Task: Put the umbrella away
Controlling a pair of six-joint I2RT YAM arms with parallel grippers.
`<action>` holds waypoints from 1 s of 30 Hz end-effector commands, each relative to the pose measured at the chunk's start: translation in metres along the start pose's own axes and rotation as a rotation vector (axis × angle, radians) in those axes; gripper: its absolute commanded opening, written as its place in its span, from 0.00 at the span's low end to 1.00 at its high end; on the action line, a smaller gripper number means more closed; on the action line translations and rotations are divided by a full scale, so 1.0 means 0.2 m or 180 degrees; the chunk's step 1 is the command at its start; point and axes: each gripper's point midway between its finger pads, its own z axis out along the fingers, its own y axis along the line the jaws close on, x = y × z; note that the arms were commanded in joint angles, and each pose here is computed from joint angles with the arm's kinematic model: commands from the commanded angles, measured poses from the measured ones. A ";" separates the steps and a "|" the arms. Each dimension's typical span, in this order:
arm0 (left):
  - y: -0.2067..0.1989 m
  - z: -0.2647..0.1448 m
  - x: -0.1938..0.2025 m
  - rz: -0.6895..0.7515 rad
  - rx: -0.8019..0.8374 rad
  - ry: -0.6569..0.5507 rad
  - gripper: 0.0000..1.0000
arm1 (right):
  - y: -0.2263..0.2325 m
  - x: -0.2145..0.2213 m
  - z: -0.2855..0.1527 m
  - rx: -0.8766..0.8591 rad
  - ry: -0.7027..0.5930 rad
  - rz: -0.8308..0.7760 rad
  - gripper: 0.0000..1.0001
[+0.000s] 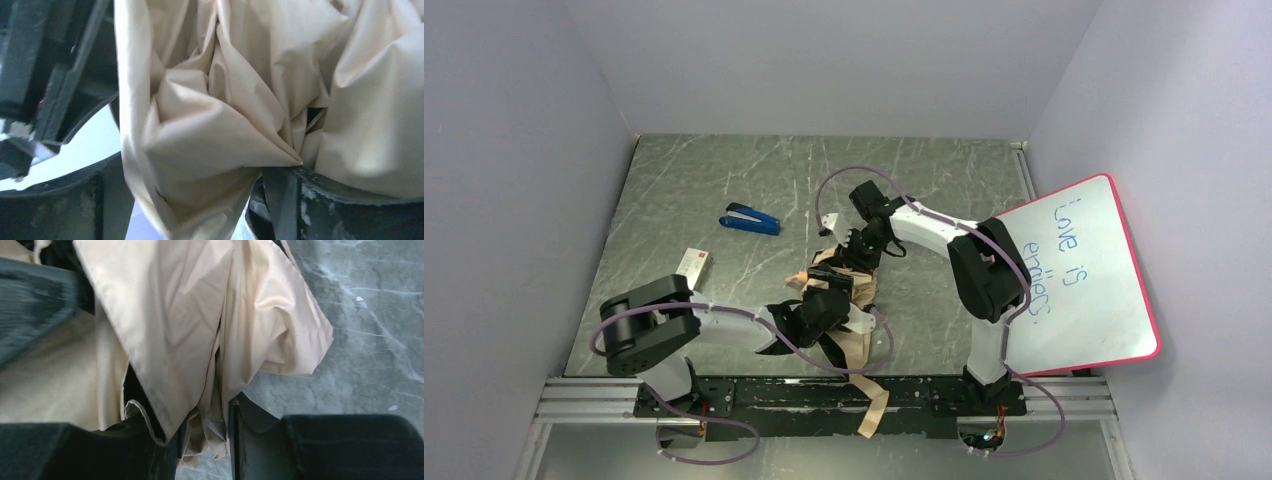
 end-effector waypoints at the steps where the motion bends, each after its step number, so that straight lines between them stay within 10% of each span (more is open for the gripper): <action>1: -0.01 -0.07 0.05 -0.0090 0.0227 0.0150 0.94 | 0.07 0.26 0.11 -0.0073 0.0586 0.0127 0.35; 19: 0.39 -0.67 -0.11 -0.2024 -0.0012 -0.1001 0.97 | -0.02 0.06 -0.03 0.0482 0.0022 -0.0110 0.17; 30: 0.69 -0.61 0.23 -0.3513 -0.0520 -0.0432 0.97 | 0.12 -0.03 -0.13 0.1621 -0.0247 -0.0799 0.17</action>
